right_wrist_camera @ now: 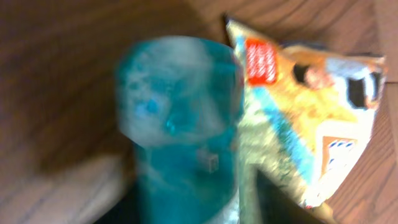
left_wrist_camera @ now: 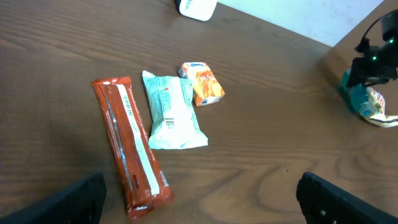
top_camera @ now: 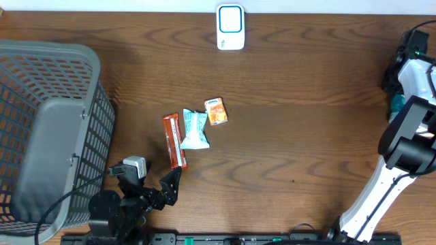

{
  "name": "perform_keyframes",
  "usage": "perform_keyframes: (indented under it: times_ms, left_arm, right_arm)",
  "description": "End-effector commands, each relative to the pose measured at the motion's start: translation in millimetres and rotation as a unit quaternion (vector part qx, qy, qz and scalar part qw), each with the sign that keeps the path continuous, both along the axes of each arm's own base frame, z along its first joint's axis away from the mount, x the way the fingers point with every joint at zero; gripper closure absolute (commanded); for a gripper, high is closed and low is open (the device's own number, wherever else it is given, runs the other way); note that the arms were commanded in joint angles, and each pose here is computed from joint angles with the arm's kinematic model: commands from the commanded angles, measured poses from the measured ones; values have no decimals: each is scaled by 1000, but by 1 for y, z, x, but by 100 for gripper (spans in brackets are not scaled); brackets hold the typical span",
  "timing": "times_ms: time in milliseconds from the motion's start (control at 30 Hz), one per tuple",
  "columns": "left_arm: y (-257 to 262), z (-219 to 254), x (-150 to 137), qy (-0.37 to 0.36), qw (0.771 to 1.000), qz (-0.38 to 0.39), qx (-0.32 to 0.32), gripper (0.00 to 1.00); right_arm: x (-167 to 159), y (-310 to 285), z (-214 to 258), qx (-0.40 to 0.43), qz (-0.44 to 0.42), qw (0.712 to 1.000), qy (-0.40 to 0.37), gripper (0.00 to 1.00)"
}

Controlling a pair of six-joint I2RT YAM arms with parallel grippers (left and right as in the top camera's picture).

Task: Scan the item barcode
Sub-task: 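Move the mouthwash to the right table edge and release it, then reach the right gripper to the small orange box and grasp it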

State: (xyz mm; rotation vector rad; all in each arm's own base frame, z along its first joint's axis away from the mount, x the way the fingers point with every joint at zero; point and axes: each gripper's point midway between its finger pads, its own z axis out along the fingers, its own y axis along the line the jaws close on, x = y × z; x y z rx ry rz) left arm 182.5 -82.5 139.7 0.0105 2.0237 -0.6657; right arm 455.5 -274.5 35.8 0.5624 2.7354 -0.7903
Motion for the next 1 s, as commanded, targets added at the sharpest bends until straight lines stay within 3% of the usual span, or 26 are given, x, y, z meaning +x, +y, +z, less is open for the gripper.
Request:
perform_keyframes:
  times_ms: [0,267,533,800,967]
  left_arm:
    - [1,2,0,-2,1000,4,0,2]
    - [1,2,0,-2,1000,4,0,2]
    - [1,2,0,-2,1000,4,0,2]
    - [1,2,0,-2,1000,4,0,2]
    - [1,2,0,-2,1000,4,0,2]
  right_arm:
    - [-2,5,7,17,-29,999,-20,1]
    - [15,22,106,25,-42,992,-114,1]
    - [47,155,163,230,54,947,-219,1]
    - [19,309,142,450,-21,884,-129,1]
    - [-21,399,121,494,18,869,-17,1]
